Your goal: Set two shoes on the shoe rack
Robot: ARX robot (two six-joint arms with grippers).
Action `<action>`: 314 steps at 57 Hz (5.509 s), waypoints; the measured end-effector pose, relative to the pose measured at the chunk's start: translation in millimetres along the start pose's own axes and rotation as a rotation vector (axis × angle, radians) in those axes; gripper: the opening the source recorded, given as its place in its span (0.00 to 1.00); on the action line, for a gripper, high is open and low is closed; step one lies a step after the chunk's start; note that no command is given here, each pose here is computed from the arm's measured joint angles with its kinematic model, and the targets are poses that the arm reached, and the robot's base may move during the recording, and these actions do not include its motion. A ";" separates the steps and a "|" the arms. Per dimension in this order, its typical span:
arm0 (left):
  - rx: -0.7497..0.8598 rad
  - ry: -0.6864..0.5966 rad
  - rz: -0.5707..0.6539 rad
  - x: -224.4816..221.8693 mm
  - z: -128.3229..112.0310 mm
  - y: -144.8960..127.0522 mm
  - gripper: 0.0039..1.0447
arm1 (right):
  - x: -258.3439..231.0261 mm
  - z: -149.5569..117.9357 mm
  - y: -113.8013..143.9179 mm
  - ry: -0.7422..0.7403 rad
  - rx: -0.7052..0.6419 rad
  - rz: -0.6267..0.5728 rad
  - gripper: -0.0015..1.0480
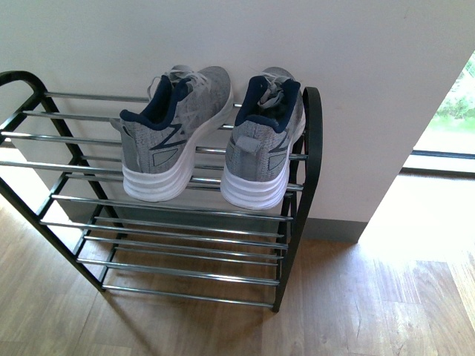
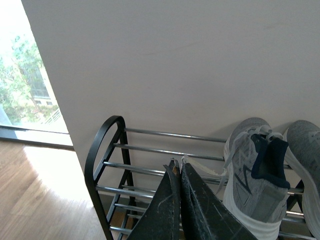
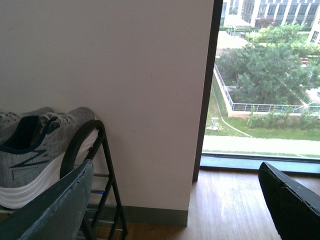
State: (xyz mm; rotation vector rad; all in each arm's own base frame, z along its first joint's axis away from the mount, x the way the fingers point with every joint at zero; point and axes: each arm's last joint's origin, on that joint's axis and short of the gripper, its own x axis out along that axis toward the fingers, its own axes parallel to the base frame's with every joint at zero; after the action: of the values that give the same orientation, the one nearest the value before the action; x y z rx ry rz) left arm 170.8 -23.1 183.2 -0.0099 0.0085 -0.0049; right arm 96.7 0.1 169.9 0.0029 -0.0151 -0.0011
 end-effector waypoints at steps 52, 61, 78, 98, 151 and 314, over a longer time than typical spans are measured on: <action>0.001 -0.022 0.001 -49.6 -12.3 22.4 0.01 | 0.0 0.0 0.0 0.000 0.000 0.000 0.91; 0.001 -0.024 0.001 -53.5 -12.1 22.4 0.01 | 0.0 0.0 0.0 0.000 0.000 0.000 0.91; 0.001 -0.024 0.001 -61.8 -12.6 22.4 0.01 | 0.0 0.0 0.0 0.000 0.000 0.000 0.91; 0.001 -0.005 0.003 -72.8 -16.7 22.6 0.01 | 0.0 0.0 0.0 0.000 0.000 0.000 0.91; 0.002 -0.007 0.002 -72.9 -16.6 22.6 0.91 | 0.0 0.0 0.0 0.000 0.000 0.000 0.91; 0.002 -0.006 0.003 -72.9 -16.6 22.7 0.91 | 0.0 0.0 0.0 0.000 0.000 0.000 0.91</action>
State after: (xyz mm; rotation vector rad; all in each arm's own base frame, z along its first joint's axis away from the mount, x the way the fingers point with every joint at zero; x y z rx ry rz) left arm 97.8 -0.2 167.0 -0.0074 0.0021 -0.0019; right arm 96.6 0.0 170.0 0.0029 -0.0155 -0.0015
